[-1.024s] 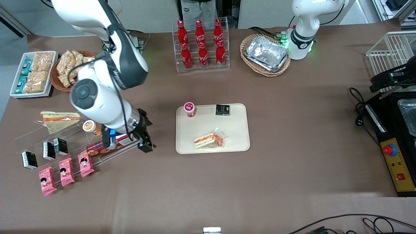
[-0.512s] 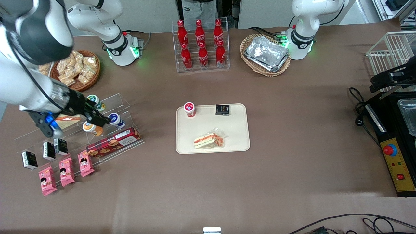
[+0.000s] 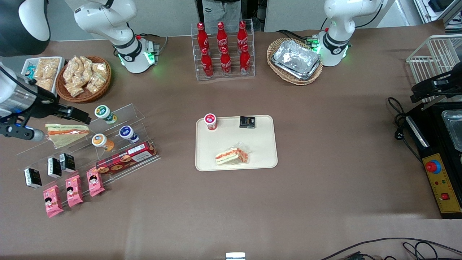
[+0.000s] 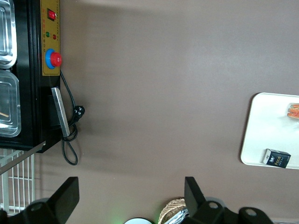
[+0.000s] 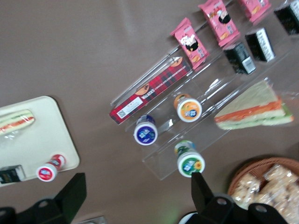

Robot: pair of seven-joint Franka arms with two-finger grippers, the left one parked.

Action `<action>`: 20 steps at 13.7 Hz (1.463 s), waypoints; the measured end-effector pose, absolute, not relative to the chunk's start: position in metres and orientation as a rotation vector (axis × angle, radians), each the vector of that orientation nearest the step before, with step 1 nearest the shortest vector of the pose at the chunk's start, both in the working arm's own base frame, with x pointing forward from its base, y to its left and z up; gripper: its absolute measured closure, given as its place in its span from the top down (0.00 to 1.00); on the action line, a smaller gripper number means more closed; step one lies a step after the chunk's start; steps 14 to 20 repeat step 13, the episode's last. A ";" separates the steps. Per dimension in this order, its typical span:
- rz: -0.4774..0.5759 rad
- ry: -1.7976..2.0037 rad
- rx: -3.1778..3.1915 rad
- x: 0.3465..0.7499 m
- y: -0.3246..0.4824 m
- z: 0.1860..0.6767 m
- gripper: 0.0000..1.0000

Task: Place sandwich on tray

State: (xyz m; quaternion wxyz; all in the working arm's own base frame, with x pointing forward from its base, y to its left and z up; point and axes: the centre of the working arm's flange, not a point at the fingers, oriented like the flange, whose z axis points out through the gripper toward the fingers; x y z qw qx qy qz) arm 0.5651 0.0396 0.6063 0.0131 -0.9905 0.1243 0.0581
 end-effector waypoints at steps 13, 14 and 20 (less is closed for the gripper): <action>-0.035 -0.107 -3.130 0.528 -0.044 0.601 1.00; -0.035 -0.107 -3.130 0.528 -0.044 0.601 1.00; -0.035 -0.107 -3.130 0.528 -0.044 0.601 1.00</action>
